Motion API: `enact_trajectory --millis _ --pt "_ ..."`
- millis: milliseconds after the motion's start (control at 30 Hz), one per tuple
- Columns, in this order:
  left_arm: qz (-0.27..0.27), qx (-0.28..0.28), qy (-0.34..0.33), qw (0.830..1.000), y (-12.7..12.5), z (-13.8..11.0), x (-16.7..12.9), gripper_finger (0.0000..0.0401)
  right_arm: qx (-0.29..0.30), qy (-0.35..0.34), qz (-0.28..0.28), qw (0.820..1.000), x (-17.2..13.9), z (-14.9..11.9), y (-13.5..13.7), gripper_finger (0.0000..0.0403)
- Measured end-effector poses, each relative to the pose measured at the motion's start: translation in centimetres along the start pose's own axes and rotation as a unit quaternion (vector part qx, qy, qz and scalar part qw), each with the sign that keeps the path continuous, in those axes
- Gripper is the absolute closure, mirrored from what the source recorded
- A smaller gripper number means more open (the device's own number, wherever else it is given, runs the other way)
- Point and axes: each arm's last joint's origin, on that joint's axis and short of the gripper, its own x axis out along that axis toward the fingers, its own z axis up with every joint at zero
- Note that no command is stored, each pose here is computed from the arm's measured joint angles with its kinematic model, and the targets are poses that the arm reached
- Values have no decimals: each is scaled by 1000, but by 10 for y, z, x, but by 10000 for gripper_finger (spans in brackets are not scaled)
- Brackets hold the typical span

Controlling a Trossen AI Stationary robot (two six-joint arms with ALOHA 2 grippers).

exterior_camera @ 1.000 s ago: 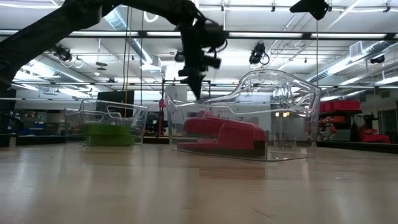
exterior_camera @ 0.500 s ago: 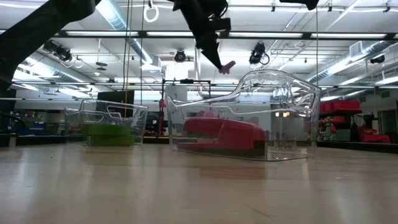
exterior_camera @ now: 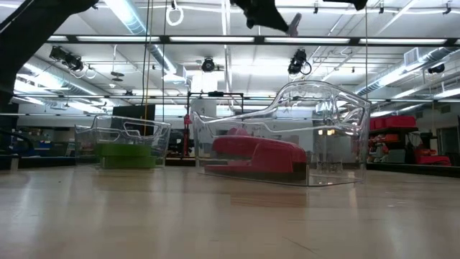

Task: Pick and place Stapler, Stapler remover, tape
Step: Put the purple staple remover into the bottom transparent bin

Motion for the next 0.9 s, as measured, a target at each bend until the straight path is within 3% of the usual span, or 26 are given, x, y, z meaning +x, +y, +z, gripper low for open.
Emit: enact_trajectory --millis 233,500,900 --pt "-52 -69 -93 992 -1 20 -20 397 -10 -20 -40 999 -6 3 -2 135" --pt "-153 -122 -188 962 -2 38 -31 396 -18 -61 -75 995 -13 10 -4 135" --pt "-212 -142 -197 947 -6 41 -33 395 -22 -88 -74 993 -14 15 -4 135"
